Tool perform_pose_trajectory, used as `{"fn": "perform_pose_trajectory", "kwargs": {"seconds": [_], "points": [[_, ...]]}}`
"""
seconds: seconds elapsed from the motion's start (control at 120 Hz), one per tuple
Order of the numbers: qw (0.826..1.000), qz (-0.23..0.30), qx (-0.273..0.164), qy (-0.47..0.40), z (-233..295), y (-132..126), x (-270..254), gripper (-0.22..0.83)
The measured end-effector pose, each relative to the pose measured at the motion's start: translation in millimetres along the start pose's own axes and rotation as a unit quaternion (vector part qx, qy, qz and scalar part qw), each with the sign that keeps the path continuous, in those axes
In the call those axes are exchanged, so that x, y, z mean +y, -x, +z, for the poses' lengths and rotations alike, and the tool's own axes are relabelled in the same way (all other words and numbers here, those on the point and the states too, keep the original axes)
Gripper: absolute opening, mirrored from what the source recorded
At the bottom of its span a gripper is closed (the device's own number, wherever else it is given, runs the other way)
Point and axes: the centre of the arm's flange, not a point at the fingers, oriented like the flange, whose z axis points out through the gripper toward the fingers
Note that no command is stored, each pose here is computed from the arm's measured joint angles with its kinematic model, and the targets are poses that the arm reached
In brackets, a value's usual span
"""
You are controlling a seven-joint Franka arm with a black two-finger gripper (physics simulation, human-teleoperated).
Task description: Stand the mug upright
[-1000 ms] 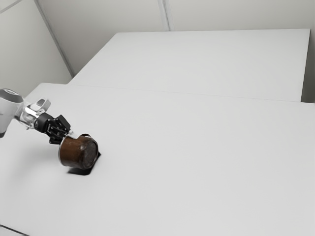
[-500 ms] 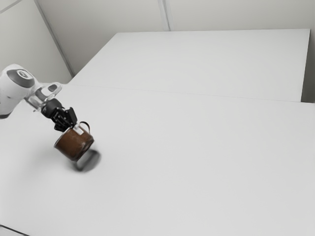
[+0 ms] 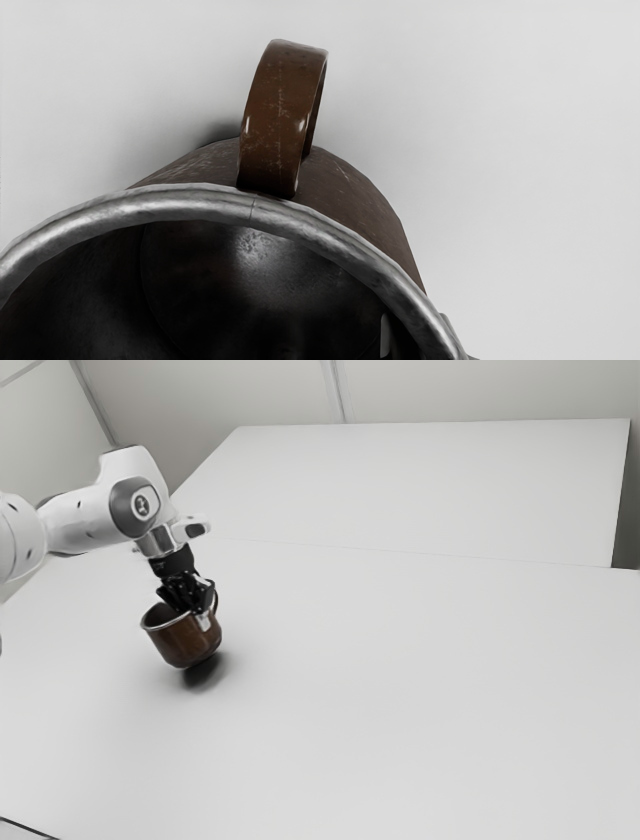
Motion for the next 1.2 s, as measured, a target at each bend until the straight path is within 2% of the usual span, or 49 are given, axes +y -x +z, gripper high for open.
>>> {"fn": "perform_pose_trajectory", "kwargs": {"seconds": [0.258, 0.533, 0.708, 0.817, 0.975, 1.2], "points": [[0.997, -0.060, 0.030, -0.024, 11.8, -14.6, 18.7, -0.16], [0.993, -0.111, 0.030, -0.030, 46.0, -30.9, 28.0, -0.16], [0.990, -0.131, 0.038, -0.025, 45.3, -33.0, 35.7, 0.22], [0.989, -0.135, 0.053, -0.035, 24.6, -27.1, 38.3, 0.38], [0.987, -0.129, 0.077, -0.048, -10.4, -16.3, 51.9, 0.50], [0.985, -0.097, 0.110, -0.087, -54.6, -3.3, 66.5, 0.58]]}}
